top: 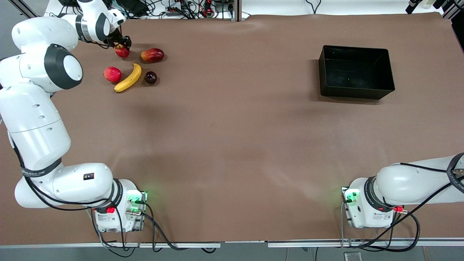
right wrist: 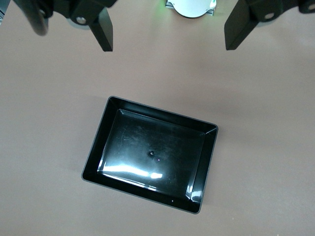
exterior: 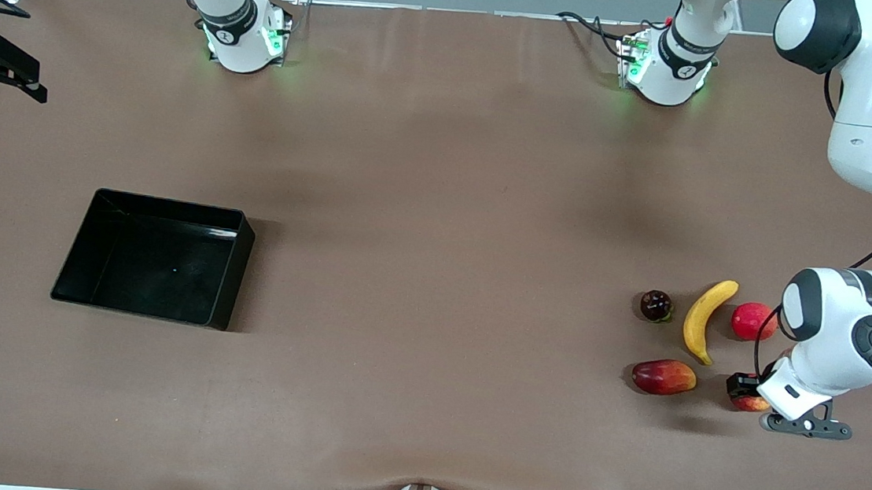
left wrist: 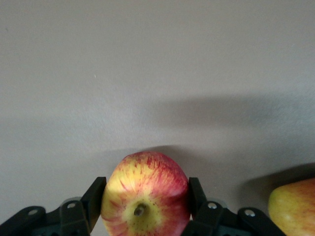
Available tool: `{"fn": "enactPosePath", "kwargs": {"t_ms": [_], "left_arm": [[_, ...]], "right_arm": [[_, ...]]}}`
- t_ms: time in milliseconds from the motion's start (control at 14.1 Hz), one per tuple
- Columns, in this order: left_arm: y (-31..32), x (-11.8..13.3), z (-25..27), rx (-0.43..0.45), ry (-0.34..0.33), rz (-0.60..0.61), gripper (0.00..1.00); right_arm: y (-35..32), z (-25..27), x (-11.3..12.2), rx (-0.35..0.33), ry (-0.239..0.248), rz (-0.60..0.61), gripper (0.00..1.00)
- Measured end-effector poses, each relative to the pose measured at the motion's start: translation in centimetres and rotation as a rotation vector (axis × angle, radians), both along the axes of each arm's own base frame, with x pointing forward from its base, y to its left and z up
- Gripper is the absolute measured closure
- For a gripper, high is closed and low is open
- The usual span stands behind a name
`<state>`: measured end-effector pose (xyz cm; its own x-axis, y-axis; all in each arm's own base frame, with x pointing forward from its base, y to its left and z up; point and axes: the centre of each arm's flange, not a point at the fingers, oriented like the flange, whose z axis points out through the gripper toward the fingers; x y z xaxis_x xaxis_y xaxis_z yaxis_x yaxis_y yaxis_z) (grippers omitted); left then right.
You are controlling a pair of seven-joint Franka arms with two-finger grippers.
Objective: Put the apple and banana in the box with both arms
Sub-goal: 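Lower the left gripper around the red-yellow apple and close it, then lift the apple with the left gripper while the right gripper reaches the tray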
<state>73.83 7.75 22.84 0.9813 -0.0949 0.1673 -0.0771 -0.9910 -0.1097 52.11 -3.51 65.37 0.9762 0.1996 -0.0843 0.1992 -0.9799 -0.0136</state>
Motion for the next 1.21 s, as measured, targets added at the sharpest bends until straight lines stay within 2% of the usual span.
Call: {"fn": "enactPosePath", "kwargs": {"t_ms": [284,568,780,1206], "left_arm": [[-3.4,0.3,8.3,0.01,-0.004,-0.049,0.28],[-8.3,-1.6,17.1,0.002,0.036,-0.096,0.28],[-11.8,-2.7,19.1,-0.021,0.071,-0.117,0.28],[-21.7,-5.6,22.0,-0.11,0.106,-0.002,0.28]], "right_arm": [[-0.1,0.0,0.0,0.0,0.001,-0.001,0.0],[-0.1,0.0,0.0,0.0,0.001,-0.002,0.0],[-0.1,0.0,0.0,0.0,0.001,-0.002,0.0],[-0.4,-0.3,0.1,0.0,0.004,-0.007,0.0]]}}
